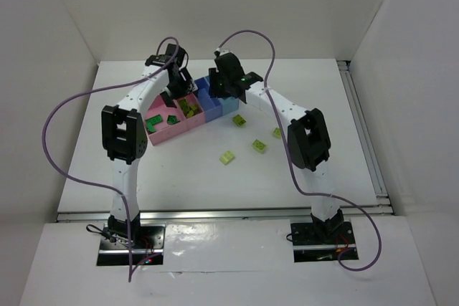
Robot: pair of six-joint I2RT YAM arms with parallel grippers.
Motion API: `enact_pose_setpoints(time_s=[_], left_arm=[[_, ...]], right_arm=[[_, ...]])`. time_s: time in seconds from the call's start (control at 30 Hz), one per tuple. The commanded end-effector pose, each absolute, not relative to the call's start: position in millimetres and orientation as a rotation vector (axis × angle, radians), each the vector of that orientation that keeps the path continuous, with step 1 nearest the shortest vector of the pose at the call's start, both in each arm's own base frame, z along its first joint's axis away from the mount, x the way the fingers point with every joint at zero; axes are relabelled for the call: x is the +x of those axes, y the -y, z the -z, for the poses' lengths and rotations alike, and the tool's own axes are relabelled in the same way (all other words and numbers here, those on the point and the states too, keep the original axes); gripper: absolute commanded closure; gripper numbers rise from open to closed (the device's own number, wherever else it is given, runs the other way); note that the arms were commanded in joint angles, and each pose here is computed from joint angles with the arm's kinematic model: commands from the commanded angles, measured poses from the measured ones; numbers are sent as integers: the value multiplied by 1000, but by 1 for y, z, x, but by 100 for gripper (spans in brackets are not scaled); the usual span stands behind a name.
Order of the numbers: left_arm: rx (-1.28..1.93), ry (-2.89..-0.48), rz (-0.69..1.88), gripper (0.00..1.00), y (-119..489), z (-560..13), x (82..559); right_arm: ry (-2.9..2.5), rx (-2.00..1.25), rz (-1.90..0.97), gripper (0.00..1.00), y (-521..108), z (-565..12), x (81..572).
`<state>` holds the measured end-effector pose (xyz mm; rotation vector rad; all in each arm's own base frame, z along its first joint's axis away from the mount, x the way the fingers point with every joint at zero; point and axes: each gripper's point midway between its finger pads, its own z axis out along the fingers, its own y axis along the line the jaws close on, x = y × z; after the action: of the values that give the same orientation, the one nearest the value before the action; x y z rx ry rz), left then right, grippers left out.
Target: Sort the legos into containers by color
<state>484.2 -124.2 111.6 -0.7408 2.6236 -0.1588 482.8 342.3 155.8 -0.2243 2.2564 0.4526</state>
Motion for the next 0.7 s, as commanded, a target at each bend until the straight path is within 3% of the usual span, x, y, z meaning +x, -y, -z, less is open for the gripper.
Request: enact_pose_setpoints(time_s=[0.0, 0.07, 0.13, 0.23, 0.3, 0.4, 0.43, 0.5, 0.53, 0.63, 0.67], left_arm=[[-693, -2506, 252, 11, 118, -184, 478], [-704, -2490, 255, 11, 110, -195, 469], [-728, -2479, 272, 11, 105, -203, 453], [-765, -2468, 281, 11, 95, -208, 436], [-780, -2462, 264, 12, 87, -210, 426], [-790, -2409, 252, 12, 76, -223, 415], [-787, -2397, 258, 12, 76, -226, 414], [-805, -2376, 258, 12, 68, -232, 411], [-797, -2389, 249, 12, 67, -228, 405], [-785, -2404, 231, 12, 61, -224, 398], [-780, -2402, 246, 14, 63, -223, 400]], right_arm=[[-2155, -254, -561, 69, -370, -180, 502], [-2165, -280, -599, 68, -383, -164, 509], [-2145, -294, -622, 59, -396, -177, 514], [-2139, -280, -614, 11, -406, -179, 523], [-2121, -248, -596, 5, -403, -186, 528], [-2064, -175, -581, 6, -383, -221, 526], [-2081, -138, -545, 8, -371, -207, 526], [-2031, -115, -542, 19, -356, -240, 512], [-2091, -114, -497, 23, -344, -213, 500], [-2078, -75, -438, 35, -311, -225, 473], [-2170, -73, -378, 36, -294, -184, 452]])
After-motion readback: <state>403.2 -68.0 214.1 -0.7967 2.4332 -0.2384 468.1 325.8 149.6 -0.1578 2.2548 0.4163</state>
